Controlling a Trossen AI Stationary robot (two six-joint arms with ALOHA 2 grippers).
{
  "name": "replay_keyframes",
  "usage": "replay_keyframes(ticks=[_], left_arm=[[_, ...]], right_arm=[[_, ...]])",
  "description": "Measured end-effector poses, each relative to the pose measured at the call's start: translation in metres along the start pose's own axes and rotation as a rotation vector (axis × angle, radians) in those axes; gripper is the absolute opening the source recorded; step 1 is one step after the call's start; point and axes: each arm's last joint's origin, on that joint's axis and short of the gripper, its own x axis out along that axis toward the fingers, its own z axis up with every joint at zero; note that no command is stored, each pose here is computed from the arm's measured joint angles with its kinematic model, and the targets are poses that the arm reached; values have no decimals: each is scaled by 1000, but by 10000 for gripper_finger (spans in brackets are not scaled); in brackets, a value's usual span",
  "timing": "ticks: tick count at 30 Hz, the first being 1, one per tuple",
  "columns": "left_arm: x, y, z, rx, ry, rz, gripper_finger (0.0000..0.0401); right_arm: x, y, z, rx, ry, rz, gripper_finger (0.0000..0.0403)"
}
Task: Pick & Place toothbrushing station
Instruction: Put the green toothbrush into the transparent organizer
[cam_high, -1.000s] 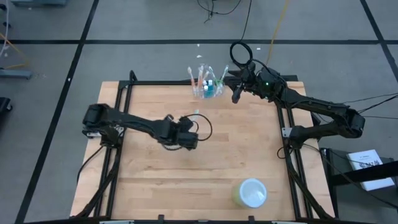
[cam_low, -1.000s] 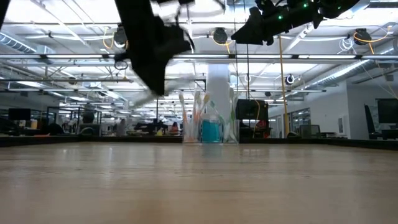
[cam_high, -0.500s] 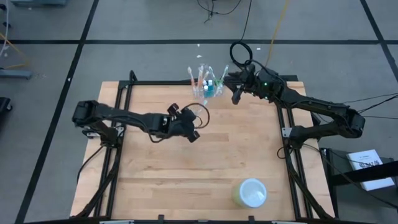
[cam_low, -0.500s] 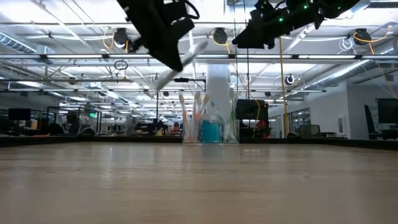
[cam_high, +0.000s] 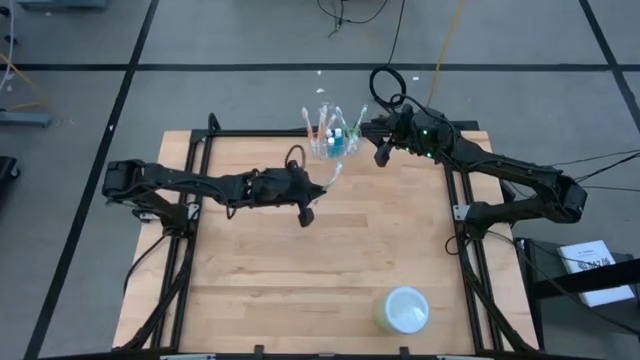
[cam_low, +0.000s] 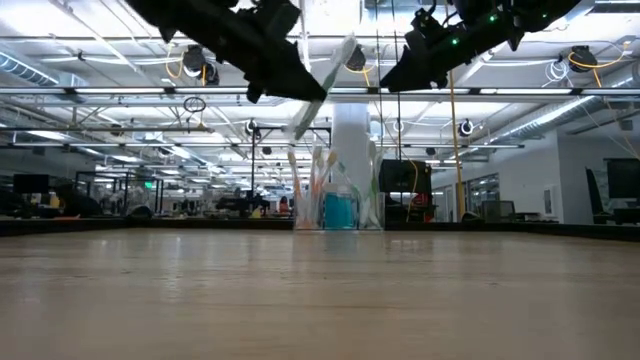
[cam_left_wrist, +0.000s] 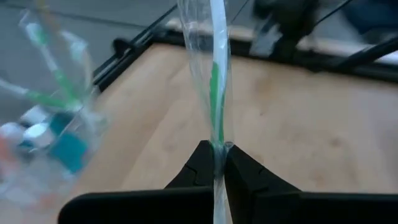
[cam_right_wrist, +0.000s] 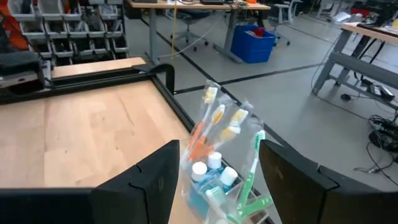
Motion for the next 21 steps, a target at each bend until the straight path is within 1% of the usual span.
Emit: replay_keyframes(ticks=[3,6,8,11,13,15,16,18,21], left_arm=[[-3,7,-5,-7,-97,-76,8],[-4,12,-13,1,-174,-139,6],[-4,16,-19,-15,-191,-165,5],[-3,20,-20,-29,-200,-167,9],[-3,21,-20,-39,-197,-166,9],[-4,20,-20,-36,-202,-180,5],[-4,20,-19,-32,-215,-190,5],[-4,19,-18,-25,-224,-199,7],[-4,20,-18,-26,-217,-196,10]], right_arm=[[0,3,0,2,-6,38,212],[0,7,3,18,-33,123,212],[0,12,3,16,-61,192,212],[0,20,-3,25,-108,301,212],[0,25,-7,47,-180,373,212],[2,34,-12,43,-270,440,212],[3,38,-15,36,-310,465,212],[3,44,-24,59,-336,505,215],[3,52,-19,85,-401,545,225]])
